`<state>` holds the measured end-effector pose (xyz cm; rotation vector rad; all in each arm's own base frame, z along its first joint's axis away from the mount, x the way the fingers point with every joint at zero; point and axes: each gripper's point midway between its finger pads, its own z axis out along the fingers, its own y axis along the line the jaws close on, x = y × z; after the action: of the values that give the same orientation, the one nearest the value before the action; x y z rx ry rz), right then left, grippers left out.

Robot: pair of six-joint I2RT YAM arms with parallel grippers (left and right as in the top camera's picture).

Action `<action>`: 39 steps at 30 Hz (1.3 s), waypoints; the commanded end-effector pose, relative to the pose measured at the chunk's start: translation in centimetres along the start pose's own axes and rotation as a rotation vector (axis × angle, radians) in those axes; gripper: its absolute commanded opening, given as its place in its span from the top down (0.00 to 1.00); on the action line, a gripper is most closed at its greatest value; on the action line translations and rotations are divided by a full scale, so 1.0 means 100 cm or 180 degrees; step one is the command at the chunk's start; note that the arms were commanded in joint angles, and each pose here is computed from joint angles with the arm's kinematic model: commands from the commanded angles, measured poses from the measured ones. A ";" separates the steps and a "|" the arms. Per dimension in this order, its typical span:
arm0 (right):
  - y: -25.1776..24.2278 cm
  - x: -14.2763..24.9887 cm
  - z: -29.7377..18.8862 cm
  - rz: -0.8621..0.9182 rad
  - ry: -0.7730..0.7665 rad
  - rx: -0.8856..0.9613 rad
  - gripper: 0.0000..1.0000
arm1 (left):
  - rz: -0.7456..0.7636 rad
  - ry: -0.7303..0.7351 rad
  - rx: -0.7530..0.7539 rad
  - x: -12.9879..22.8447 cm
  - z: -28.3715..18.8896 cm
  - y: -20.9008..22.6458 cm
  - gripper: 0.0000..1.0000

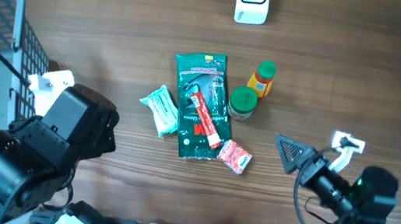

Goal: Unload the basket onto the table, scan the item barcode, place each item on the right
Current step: 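Reach the right gripper to the Kleenex pack and grasp it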

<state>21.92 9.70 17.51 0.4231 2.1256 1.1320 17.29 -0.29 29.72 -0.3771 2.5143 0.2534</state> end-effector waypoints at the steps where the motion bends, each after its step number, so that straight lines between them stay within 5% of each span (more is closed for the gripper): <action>1: 0.003 -0.027 0.003 -0.0222 0.0098 0.0466 0.01 | -0.0051 0.0009 -0.0007 0.001 0.001 0.001 0.00; 9: -0.026 0.033 0.032 -0.0256 0.1300 0.0862 0.04 | -0.0051 0.0009 -0.0008 0.001 0.001 0.001 0.00; 12: -0.056 0.059 0.038 0.0303 0.1594 0.1172 0.32 | -0.0052 0.0009 -0.0007 0.001 0.001 0.001 0.00; 17: -0.087 0.097 0.051 0.0762 0.1995 0.1522 0.33 | -0.0052 0.0009 -0.0007 0.001 0.001 0.001 0.00; 25: -0.117 0.114 0.069 0.1225 0.1804 0.2224 0.37 | -0.0052 0.0009 -0.0007 0.001 0.001 0.001 0.00; 31: -0.116 0.109 0.096 0.1091 0.1650 0.2064 0.44 | -0.0051 0.0009 -0.0007 0.001 0.001 0.001 0.00; 34: -0.125 0.108 0.096 0.1106 0.1594 0.2188 0.54 | -0.0052 0.0009 -0.0007 0.001 0.001 0.001 0.00; 37: -0.128 0.111 0.097 0.1119 0.1631 0.2216 0.88 | -0.0052 0.0009 -0.0007 0.001 0.001 0.001 0.00; 39: -0.126 0.113 0.097 0.1078 0.1698 0.2155 0.96 | -0.0052 0.0009 -0.0007 0.001 0.001 0.001 0.00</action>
<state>21.61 15.53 0.02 0.8915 2.9592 0.7975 17.29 -0.31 29.72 -0.3770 2.5148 0.2519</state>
